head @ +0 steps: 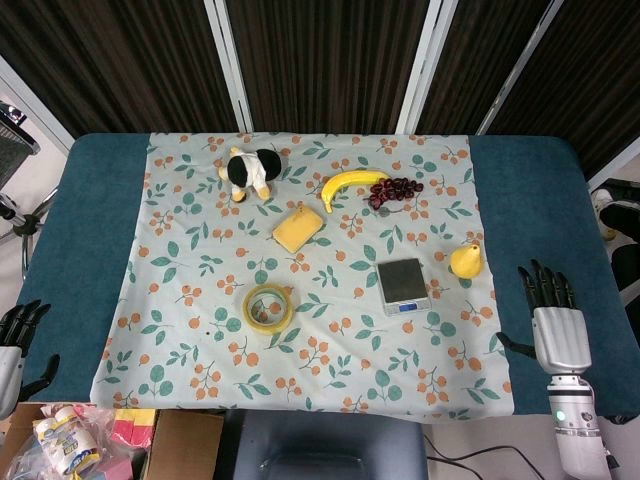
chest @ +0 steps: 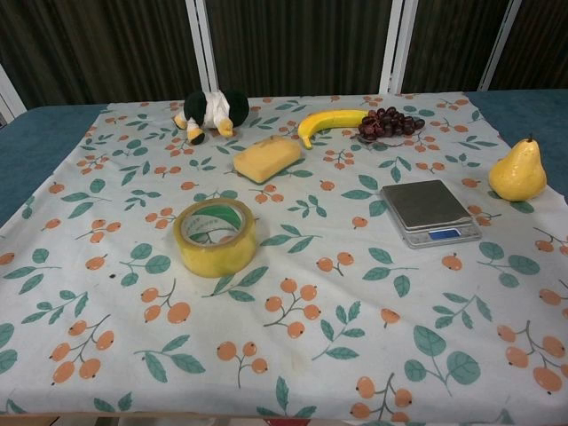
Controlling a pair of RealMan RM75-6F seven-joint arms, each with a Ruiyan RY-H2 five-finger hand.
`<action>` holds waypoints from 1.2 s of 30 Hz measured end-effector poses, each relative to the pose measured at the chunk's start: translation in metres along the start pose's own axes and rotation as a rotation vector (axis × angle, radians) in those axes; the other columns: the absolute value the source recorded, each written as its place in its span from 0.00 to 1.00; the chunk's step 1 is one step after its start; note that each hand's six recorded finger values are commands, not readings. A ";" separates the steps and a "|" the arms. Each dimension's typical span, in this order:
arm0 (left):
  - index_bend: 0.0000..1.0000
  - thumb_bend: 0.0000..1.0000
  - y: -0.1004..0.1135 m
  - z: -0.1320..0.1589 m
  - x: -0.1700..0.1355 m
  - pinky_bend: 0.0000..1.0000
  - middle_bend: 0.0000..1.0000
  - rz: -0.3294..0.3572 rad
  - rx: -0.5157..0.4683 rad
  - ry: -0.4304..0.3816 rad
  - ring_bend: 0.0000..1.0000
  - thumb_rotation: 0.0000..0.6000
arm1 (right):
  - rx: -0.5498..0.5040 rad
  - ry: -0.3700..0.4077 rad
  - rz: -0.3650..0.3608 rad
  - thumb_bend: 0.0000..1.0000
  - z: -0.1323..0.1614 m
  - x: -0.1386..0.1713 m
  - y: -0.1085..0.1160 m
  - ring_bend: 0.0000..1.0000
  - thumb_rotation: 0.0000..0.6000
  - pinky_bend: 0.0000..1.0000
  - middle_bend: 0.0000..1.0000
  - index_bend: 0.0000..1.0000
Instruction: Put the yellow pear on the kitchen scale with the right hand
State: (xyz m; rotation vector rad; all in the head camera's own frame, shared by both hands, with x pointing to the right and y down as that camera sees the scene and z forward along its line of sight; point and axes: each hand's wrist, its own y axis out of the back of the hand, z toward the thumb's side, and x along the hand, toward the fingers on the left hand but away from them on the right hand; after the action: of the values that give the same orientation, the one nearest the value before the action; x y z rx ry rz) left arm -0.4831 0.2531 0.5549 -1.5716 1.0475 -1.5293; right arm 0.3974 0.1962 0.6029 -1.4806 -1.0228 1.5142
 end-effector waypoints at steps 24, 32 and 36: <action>0.13 0.39 0.007 0.005 -0.012 0.33 0.09 0.023 -0.032 -0.053 0.08 1.00 | -0.341 -0.077 0.110 0.12 -0.028 -0.076 -0.025 0.00 1.00 0.18 0.00 0.00; 0.13 0.39 0.006 0.006 -0.010 0.33 0.09 0.012 -0.038 -0.065 0.08 1.00 | -0.387 -0.083 0.145 0.12 -0.027 -0.115 -0.040 0.00 1.00 0.18 0.00 0.00; 0.13 0.39 0.006 0.006 -0.010 0.33 0.09 0.010 -0.039 -0.065 0.08 1.00 | -0.405 -0.067 0.196 0.12 -0.015 -0.131 -0.055 0.00 1.00 0.18 0.00 0.02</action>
State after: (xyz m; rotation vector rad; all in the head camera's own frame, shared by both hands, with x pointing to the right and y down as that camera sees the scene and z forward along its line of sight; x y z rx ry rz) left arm -0.4778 0.2592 0.5447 -1.6299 1.0533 -1.4490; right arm 0.4158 0.0961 0.7036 -1.8652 -1.3142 1.5621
